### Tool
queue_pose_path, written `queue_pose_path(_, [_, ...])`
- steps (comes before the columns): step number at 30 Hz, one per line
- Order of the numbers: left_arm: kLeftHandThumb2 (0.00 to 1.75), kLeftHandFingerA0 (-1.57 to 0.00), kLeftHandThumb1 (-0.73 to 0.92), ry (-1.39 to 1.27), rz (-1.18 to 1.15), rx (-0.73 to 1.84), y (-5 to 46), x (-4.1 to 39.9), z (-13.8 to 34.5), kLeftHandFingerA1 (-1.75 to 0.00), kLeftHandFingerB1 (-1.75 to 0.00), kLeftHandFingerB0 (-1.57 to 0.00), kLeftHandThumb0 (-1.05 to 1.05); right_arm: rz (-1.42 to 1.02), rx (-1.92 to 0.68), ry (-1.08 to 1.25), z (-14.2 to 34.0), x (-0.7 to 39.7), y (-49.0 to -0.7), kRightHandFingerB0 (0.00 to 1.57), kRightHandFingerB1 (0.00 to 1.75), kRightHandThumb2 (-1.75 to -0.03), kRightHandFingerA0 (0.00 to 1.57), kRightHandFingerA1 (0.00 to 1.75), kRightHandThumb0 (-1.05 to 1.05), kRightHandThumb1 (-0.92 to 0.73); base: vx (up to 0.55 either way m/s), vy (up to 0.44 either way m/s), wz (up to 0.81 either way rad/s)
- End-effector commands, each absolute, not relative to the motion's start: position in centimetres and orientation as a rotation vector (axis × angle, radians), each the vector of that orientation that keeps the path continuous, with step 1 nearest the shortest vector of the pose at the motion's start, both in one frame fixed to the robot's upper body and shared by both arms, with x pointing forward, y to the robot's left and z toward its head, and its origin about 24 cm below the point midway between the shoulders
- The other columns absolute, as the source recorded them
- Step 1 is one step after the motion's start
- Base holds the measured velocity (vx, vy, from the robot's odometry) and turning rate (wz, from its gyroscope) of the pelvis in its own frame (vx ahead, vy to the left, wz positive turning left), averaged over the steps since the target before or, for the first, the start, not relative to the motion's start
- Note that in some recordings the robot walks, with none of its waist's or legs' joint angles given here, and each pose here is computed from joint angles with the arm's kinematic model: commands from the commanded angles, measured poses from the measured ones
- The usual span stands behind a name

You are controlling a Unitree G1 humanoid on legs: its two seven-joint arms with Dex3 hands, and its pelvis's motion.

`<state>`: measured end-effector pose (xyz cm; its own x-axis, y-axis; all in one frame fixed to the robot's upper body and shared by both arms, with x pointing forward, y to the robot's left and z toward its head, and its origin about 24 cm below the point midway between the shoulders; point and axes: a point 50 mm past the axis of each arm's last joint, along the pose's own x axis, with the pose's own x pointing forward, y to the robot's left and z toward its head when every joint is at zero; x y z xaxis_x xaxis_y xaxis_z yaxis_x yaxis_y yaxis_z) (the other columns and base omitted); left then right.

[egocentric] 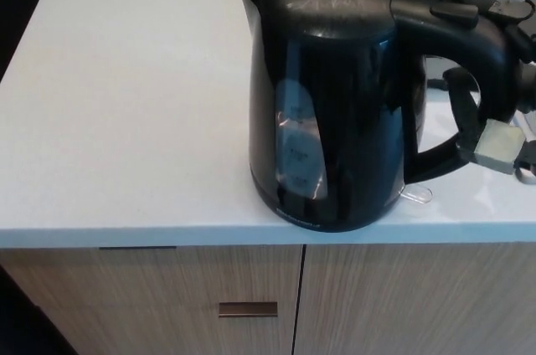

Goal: Pick up a kettle using the right hand on left side of the counter and then walk right towards the kettl base and turn on the kettle

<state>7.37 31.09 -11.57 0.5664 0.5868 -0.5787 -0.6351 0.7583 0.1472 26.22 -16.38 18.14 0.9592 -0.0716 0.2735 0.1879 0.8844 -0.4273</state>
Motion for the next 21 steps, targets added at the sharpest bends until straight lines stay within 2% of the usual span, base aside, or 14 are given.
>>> queue_pose_path(1, [0.99,-0.90,0.62,0.548,0.705,-0.028,31.8,7.5,-10.5,-0.86,-0.83,-0.87,0.11,-0.135,-0.624,-0.271,17.4,26.4,-16.8,0.62,0.49,-0.99,0.63,0.57,-0.03,-0.60,0.00,0.000,0.00])
queue_pose_path(7, [0.96,-0.95,0.63,0.556,0.690,-0.019,31.9,7.0,-10.6,-0.82,-0.81,-0.90,0.12,-0.098,-0.626,-0.228,16.6,26.7,-17.2,0.58,0.50,-0.98,0.61,0.56,-0.04,-0.62,0.00,0.000,0.00])
queue_pose_path(8, [1.00,-0.94,0.62,0.553,0.686,-0.025,31.9,7.0,-10.6,-0.85,-0.83,-0.90,0.12,-0.069,-0.639,-0.188,16.4,26.9,-17.3,0.49,0.47,-0.87,0.57,0.56,-0.09,-0.69,0.00,0.000,0.00])
queue_pose_path(9, [0.99,-0.94,0.63,0.552,0.680,-0.026,31.9,7.0,-10.6,-0.84,-0.83,-0.90,0.10,-0.055,-0.653,-0.164,16.3,27.0,-17.4,0.48,0.46,-0.82,0.66,0.59,-0.13,-0.72,0.00,0.000,0.00])
queue_pose_path(10, [0.99,-0.94,0.63,0.552,0.675,-0.024,31.9,7.0,-10.6,-0.84,-0.83,-0.90,0.10,-0.053,-0.666,-0.154,16.3,27.0,-17.4,0.48,0.46,-0.82,0.66,0.59,-0.13,-0.72,0.00,0.000,0.00])
queue_pose_path(11, [0.97,-0.94,0.62,0.548,0.668,-0.021,31.9,7.0,-10.6,-0.83,-0.81,-0.90,0.11,-0.041,-0.673,-0.153,16.3,27.1,-17.4,0.53,0.50,-0.75,0.88,0.81,-0.13,-0.74,0.00,0.000,0.00])
queue_pose_path(12, [0.99,-0.97,0.60,0.544,0.666,-0.026,31.8,7.0,-10.6,-0.84,-0.83,-0.91,0.11,-0.035,-0.692,-0.155,16.3,27.1,-17.4,0.66,0.57,-0.76,0.88,0.73,-0.17,-0.75,0.00,0.000,0.00])
queue_pose_path(13, [0.99,-0.97,0.60,0.541,0.667,-0.036,31.8,7.0,-10.6,-0.84,-0.83,-0.91,0.11,-0.032,-0.717,-0.157,16.3,27.2,-17.4,0.66,0.57,-0.76,0.88,0.73,-0.17,-0.75,0.00,0.000,0.00])
queue_pose_path(14, [1.06,-0.97,0.56,0.536,0.667,-0.035,31.8,7.0,-10.5,-0.89,-0.87,-0.90,0.13,-0.031,-0.728,-0.157,16.4,27.3,-17.4,0.68,0.58,-0.81,0.90,0.77,-0.19,-0.75,0.00,0.000,0.00])
queue_pose_path(15, [1.07,-0.96,0.55,0.533,0.665,-0.032,31.7,7.1,-10.5,-0.90,-0.88,-0.89,0.14,-0.035,-0.751,-0.161,16.6,27.4,-17.4,0.75,0.60,-0.80,1.01,0.84,-0.21,-0.74,0.00,0.000,0.00])
queue_pose_path(17, [1.09,-0.96,0.54,0.530,0.661,-0.032,31.7,7.2,-10.5,-0.91,-0.89,-0.90,0.16,-0.041,-0.787,-0.164,17.0,27.5,-17.3,0.76,0.61,-0.79,1.10,0.87,-0.21,-0.76,0.00,0.000,0.00])
queue_pose_path(19, [1.09,-0.94,0.53,0.530,0.661,-0.029,31.6,7.2,-10.5,-0.91,-0.88,-0.89,0.16,-0.034,-0.789,-0.167,17.3,27.6,-17.2,0.79,0.64,-0.88,1.16,1.10,-0.15,-0.70,0.00,0.000,0.00])
queue_pose_path(20, [1.09,-0.94,0.53,0.530,0.660,-0.029,31.6,7.2,-10.5,-0.91,-0.88,-0.89,0.16,-0.034,-0.789,-0.169,17.5,27.5,-17.2,0.79,0.64,-0.88,1.16,1.10,-0.15,-0.70,0.00,0.000,0.00])
queue_pose_path(21, [1.09,-0.94,0.56,0.536,0.662,-0.026,31.6,7.2,-10.5,-0.89,-0.87,-0.88,0.13,-0.041,-0.759,-0.194,17.7,27.5,-17.1,0.81,0.81,-1.11,1.26,1.23,-0.09,-0.54,0.00,0.000,0.00])
